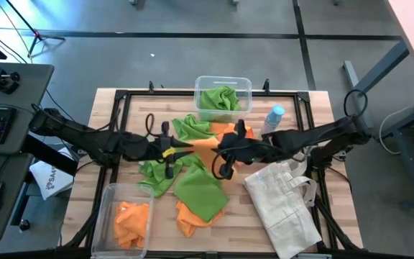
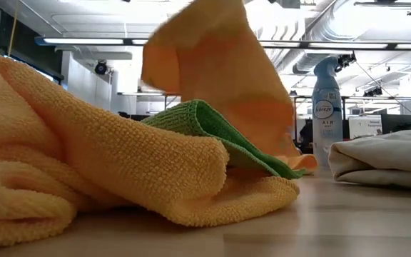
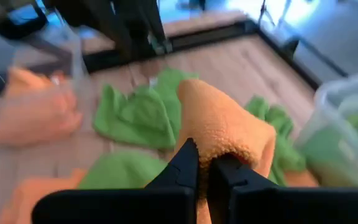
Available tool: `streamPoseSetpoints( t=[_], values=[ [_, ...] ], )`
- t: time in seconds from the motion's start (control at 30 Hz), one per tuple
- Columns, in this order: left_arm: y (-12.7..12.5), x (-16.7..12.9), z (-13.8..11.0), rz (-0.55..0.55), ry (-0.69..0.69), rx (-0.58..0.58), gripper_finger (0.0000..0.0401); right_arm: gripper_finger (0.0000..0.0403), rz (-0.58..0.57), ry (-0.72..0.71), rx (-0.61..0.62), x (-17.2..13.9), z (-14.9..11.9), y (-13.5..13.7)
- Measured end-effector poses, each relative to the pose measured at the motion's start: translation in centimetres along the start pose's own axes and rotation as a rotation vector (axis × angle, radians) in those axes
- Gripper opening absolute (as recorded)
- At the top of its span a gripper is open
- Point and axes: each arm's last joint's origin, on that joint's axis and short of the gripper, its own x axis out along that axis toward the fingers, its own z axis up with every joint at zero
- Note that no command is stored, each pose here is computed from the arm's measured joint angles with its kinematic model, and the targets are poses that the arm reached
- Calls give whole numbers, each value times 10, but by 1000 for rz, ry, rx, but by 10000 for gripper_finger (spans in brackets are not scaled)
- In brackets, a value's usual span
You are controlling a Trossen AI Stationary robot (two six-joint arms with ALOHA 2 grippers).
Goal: Sort microfiber towel by color & place in baskets
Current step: Put the orange microfiber towel into the bottom transparent bin
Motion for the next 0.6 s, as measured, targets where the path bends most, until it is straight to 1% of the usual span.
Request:
streamPoseSetpoints(
  t=[0.07, 0.17, 0.27, 0.33, 0.47, 0.6],
  values=[
    [0, 0, 4, 1, -39, -18, 82, 2, 5, -29, -22, -8, 12, 1],
    [0, 0, 7, -22, -66, -13, 101, 2, 14, -55, -36, -14, 22, 1],
    [-1, 0, 9, -33, -86, -20, 124, 2, 30, -56, -60, -15, 24, 1],
    [0, 0, 10, -21, -99, -22, 141, 1, 66, -45, -67, -15, 24, 3],
    [1, -1, 13, -3, -121, -18, 164, 1, 84, -38, -103, -8, 22, 7],
    [-1, 1, 12, -24, -118, -21, 171, 1, 133, -127, -188, 0, 28, 16]
  ],
)
